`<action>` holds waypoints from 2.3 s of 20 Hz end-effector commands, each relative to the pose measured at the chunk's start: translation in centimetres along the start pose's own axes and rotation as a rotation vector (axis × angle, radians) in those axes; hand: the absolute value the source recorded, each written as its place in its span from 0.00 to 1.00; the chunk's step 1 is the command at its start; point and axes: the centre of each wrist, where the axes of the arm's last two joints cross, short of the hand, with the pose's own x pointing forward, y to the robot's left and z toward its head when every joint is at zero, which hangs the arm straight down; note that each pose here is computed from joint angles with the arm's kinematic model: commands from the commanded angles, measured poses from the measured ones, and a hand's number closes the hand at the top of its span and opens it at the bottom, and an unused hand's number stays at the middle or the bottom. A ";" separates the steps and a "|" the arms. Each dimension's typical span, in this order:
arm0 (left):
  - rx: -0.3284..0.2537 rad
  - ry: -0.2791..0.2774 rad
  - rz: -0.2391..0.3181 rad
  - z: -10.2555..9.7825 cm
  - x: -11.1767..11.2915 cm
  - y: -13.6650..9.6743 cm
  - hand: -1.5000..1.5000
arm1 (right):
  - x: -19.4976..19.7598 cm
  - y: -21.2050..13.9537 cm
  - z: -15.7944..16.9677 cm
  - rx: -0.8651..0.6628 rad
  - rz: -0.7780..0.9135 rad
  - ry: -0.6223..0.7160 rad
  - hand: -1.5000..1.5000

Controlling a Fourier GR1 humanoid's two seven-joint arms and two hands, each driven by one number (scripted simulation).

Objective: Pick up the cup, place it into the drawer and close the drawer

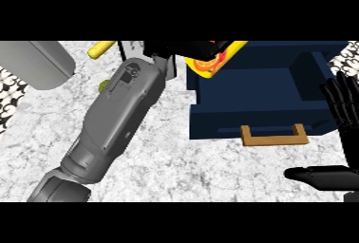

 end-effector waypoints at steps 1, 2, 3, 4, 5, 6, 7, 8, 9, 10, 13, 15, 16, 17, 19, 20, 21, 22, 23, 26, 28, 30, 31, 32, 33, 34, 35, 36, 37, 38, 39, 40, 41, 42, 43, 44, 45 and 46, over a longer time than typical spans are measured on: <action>-0.004 0.048 -0.007 -1.1 -0.2 -1.7 1.00 | -0.3 -0.1 -1.3 0.011 -0.004 -0.016 0.00; 0.016 0.077 -0.024 -0.8 -1.0 -1.7 1.00 | -0.6 0.8 0.2 0.018 -0.014 -0.008 0.00; 0.007 0.086 -0.024 -1.1 -0.5 -2.0 1.00 | 1.3 0.9 0.2 0.006 0.010 -0.011 0.00; 0.007 0.077 -0.033 0.2 -2.0 -1.9 1.00 | 1.9 0.5 -0.7 0.006 0.011 -0.006 0.00; 0.022 0.087 -0.038 -0.8 -1.5 -2.3 1.00 | 0.6 1.6 -1.0 0.019 -0.010 -0.016 0.00; -0.006 0.090 -0.048 -1.1 -1.6 -1.8 1.00 | -0.1 0.9 -0.1 0.004 -0.012 -0.016 0.00; -0.021 0.108 -0.051 -0.6 -1.7 -2.5 1.00 | -0.3 -0.5 0.0 0.000 0.004 -0.004 0.00; -0.003 0.092 -0.061 0.7 -3.3 -2.3 1.00 | 0.8 0.9 -0.5 0.015 -0.019 -0.017 0.00; -0.007 0.101 -0.066 -0.9 -1.9 -2.8 1.00 | 0.4 0.5 -0.9 0.007 -0.008 -0.021 0.00; -0.014 0.103 -0.088 0.9 -3.5 -2.8 1.00 | 0.8 0.3 -1.6 0.032 -0.004 -0.018 0.00; -0.018 0.156 -0.103 1.4 -4.2 -3.1 1.00 | -0.3 0.6 -0.4 0.030 0.015 -0.010 0.00; -0.002 0.162 -0.164 0.9 -3.6 -3.8 1.00 | -0.5 0.5 -1.1 0.023 -0.031 -0.009 0.00; -0.030 0.192 -0.179 1.2 -4.3 -3.3 1.00 | 0.3 0.0 -0.9 0.028 0.003 -0.012 0.00; -0.040 0.215 -0.206 1.6 -4.6 -3.6 1.00 | 0.8 0.4 -1.8 0.032 -0.012 -0.007 0.00; -0.051 0.220 -0.236 1.0 -4.5 -3.5 1.00 | 0.5 0.4 -1.7 0.040 -0.010 -0.029 0.00; -0.042 0.223 -0.234 0.8 -4.0 -3.9 0.00 | -0.4 -0.2 -1.7 0.045 -0.012 -0.014 0.00; -0.076 0.221 -0.240 1.0 -4.3 -3.8 0.00 | -0.6 0.0 -1.3 0.028 -0.030 -0.019 0.00; -0.082 0.243 -0.263 2.0 -4.8 -4.5 0.00 | -0.6 1.1 -1.6 0.036 -0.027 -0.034 0.00; -0.079 0.261 -0.268 2.6 -6.0 -3.4 0.00 | 0.0 1.7 -2.3 0.029 -0.019 -0.029 0.00; -0.087 0.278 -0.343 2.4 -5.6 -4.2 0.00 | 0.5 1.0 -2.2 0.055 -0.002 -0.012 0.00; -0.080 0.263 -0.363 3.7 -6.6 -4.3 0.00 | 0.7 -0.1 -0.9 0.033 -0.008 -0.027 0.00; -0.045 0.240 -0.360 2.4 -5.6 -4.3 0.00 | 1.3 0.6 -2.5 0.083 -0.037 -0.045 0.00; -0.055 0.239 -0.338 4.9 -7.3 -4.4 0.00 | 0.3 0.7 -2.7 0.052 -0.032 -0.047 0.00; -0.026 0.210 -0.321 3.8 -6.4 -4.5 0.00 | 0.7 0.0 -2.2 0.049 -0.054 -0.051 0.00; -0.033 0.182 -0.305 3.4 -5.4 -5.5 0.00 | 0.3 -0.8 -1.9 0.064 -0.087 -0.058 0.00; -0.058 0.155 -0.286 2.8 -5.4 -4.9 0.00 | 0.4 0.9 -1.4 0.080 -0.145 -0.059 0.00; -0.058 0.138 -0.284 2.2 -4.1 -6.0 0.00 | 0.8 0.6 -2.8 0.091 -0.187 -0.063 0.00; -0.035 0.112 -0.252 2.6 -5.0 -5.0 0.00 | 0.3 0.4 -1.5 0.124 -0.207 -0.080 0.00; -0.029 0.108 -0.236 2.2 -4.5 -5.2 0.00 | 0.5 -0.8 -1.2 0.154 -0.201 -0.055 0.00; -0.040 0.089 -0.218 2.1 -3.9 -6.0 0.00 | 0.6 0.5 -1.4 0.153 -0.209 -0.060 1.00; -0.034 0.087 -0.180 2.1 -3.6 -6.0 0.00 | 1.5 0.4 -0.6 0.173 -0.195 -0.068 1.00; -0.014 0.072 -0.171 1.9 -3.4 -6.1 0.00 | 1.3 -0.8 -0.5 0.181 -0.172 -0.063 1.00; -0.029 0.081 -0.154 2.0 -3.1 -6.4 0.00 | 3.0 -0.3 -1.6 0.207 -0.147 -0.082 1.00; -0.002 0.072 -0.162 1.7 -3.7 -5.3 0.00 | 2.7 -0.8 0.0 0.210 -0.120 -0.061 1.00; -0.031 0.071 -0.148 1.4 -3.6 -4.8 0.00 | 2.0 -1.9 -0.7 0.231 -0.043 -0.058 1.00; -0.002 0.075 -0.138 2.2 -3.4 -6.0 0.00 | 2.8 -1.5 -1.2 0.258 0.017 -0.060 1.00; 0.009 0.068 -0.144 1.5 -2.3 -6.7 0.00 | 3.7 -1.0 0.4 0.315 0.022 -0.046 1.00; 0.025 0.109 -0.140 1.4 -3.0 -5.1 0.00 | 3.3 -1.8 0.1 0.311 0.053 -0.024 1.00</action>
